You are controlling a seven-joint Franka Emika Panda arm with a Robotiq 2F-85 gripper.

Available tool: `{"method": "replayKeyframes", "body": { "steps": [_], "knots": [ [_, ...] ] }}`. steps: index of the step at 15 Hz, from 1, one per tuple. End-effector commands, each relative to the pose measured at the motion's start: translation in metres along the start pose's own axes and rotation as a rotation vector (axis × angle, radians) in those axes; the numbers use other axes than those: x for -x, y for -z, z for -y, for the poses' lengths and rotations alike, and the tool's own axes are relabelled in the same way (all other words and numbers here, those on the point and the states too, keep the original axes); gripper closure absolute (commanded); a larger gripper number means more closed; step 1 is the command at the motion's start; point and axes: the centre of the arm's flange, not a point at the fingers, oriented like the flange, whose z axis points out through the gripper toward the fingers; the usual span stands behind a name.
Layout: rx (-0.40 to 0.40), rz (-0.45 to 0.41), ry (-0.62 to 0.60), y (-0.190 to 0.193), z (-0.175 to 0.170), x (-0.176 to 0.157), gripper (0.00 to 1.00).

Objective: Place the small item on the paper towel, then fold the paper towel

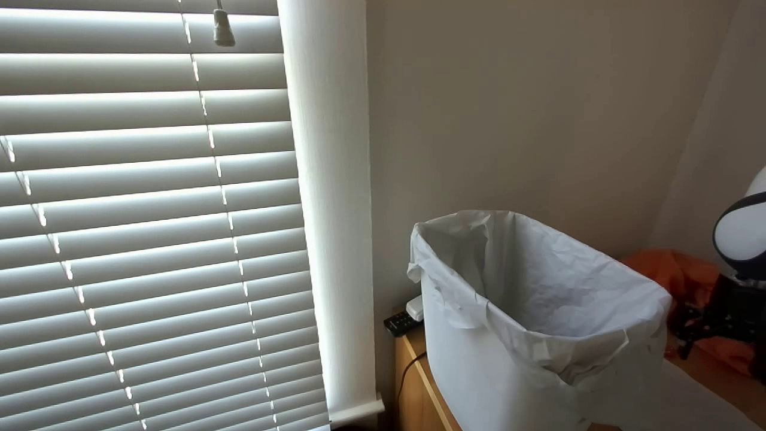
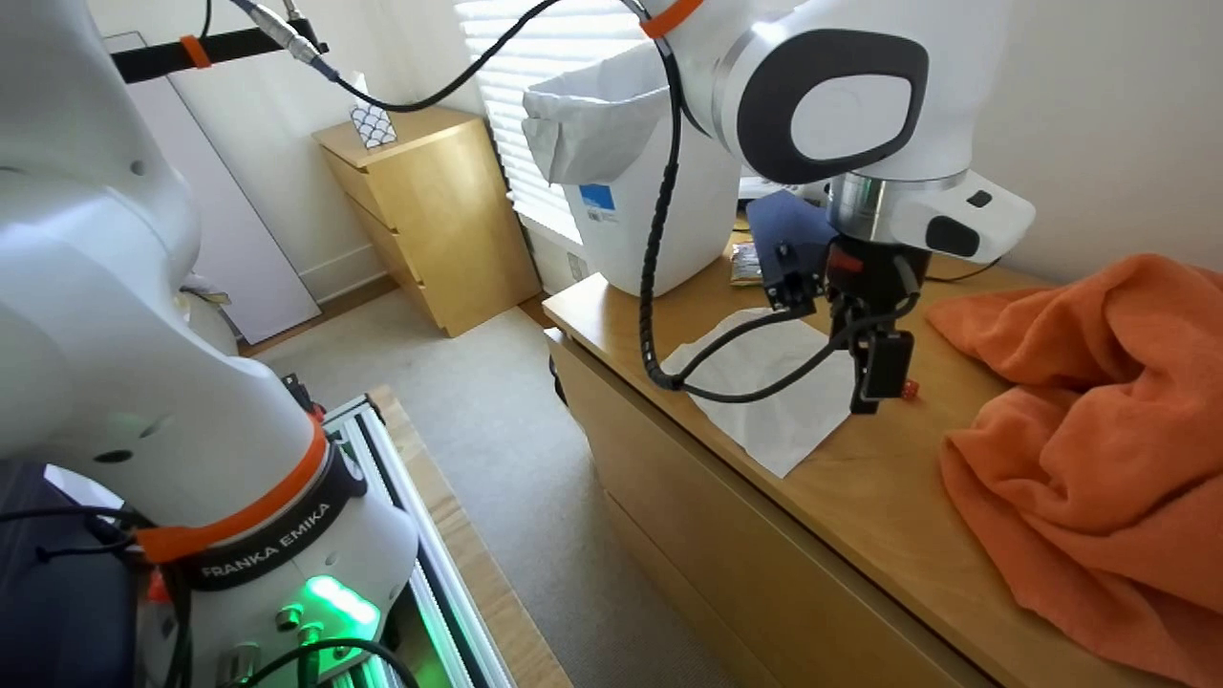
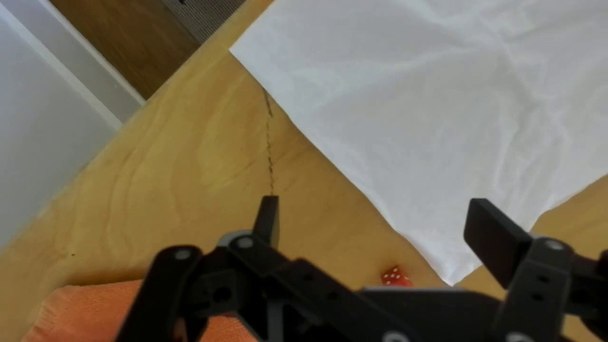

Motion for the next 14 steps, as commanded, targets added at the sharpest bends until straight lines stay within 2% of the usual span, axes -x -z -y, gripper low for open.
{"method": "replayKeyframes", "body": {
  "steps": [1,2,3,14],
  "knots": [
    [-0.045,-0.016,0.006,-0.017,0.008,-0.022,0.00],
    [-0.041,-0.004,-0.005,-0.017,0.009,-0.025,0.00],
    [-0.025,-0.011,-0.002,-0.008,0.006,-0.013,0.00],
    [-0.027,-0.014,-0.007,-0.013,0.009,-0.022,0.00]
  ]
}}
